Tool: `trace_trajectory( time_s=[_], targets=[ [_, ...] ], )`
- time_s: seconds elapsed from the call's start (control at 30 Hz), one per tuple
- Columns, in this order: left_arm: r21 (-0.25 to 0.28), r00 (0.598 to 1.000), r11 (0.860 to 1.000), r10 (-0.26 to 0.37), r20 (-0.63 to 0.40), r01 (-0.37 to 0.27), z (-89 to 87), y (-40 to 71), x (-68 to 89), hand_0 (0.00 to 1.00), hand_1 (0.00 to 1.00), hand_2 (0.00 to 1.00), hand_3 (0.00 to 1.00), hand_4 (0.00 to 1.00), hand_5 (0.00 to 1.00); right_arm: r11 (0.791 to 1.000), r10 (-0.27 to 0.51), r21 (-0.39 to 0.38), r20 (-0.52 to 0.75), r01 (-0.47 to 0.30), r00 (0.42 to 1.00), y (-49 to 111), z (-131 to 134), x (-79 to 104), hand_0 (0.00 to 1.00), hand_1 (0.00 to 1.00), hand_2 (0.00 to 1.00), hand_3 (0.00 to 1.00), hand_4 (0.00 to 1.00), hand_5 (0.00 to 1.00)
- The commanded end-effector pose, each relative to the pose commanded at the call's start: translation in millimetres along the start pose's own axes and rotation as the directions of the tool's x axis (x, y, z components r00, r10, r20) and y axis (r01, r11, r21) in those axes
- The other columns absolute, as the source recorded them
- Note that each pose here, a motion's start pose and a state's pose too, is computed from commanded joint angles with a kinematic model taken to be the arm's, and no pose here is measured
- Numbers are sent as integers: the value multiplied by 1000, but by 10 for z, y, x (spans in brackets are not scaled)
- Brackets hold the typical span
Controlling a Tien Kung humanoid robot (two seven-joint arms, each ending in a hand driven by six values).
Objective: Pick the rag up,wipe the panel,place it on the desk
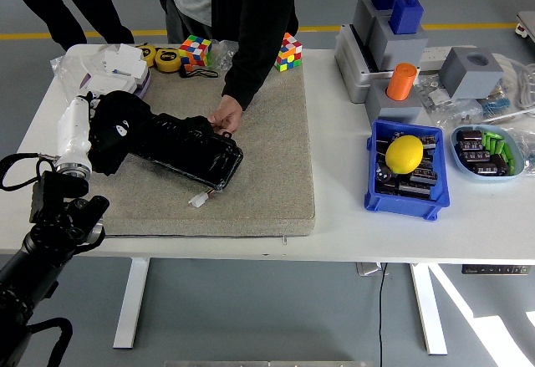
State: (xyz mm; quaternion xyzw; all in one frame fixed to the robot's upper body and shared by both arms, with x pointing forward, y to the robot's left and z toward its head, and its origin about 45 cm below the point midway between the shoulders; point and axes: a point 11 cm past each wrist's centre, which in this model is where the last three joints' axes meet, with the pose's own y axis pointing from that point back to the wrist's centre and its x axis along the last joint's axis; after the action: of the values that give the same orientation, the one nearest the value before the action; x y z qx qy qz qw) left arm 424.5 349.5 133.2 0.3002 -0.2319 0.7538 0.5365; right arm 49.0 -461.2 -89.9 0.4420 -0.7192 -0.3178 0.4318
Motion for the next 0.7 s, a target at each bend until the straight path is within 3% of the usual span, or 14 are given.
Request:
trace_trajectory(
  time_s=[0.37,0.7],
  targets=[
    [-71,998,995,-66,0,66,215,52,-154,230,226,275,568,601,2,1000,-2,4,0,2,1000,-3,-13,-3,534,558,490,522,885,362],
    [-174,986,971,-164,12,164,468,227,-384,229,226,275,568,601,2,1000,0,4,-3,0,1000,-2,-12,7,534,558,490,522,885,362]
  ],
)
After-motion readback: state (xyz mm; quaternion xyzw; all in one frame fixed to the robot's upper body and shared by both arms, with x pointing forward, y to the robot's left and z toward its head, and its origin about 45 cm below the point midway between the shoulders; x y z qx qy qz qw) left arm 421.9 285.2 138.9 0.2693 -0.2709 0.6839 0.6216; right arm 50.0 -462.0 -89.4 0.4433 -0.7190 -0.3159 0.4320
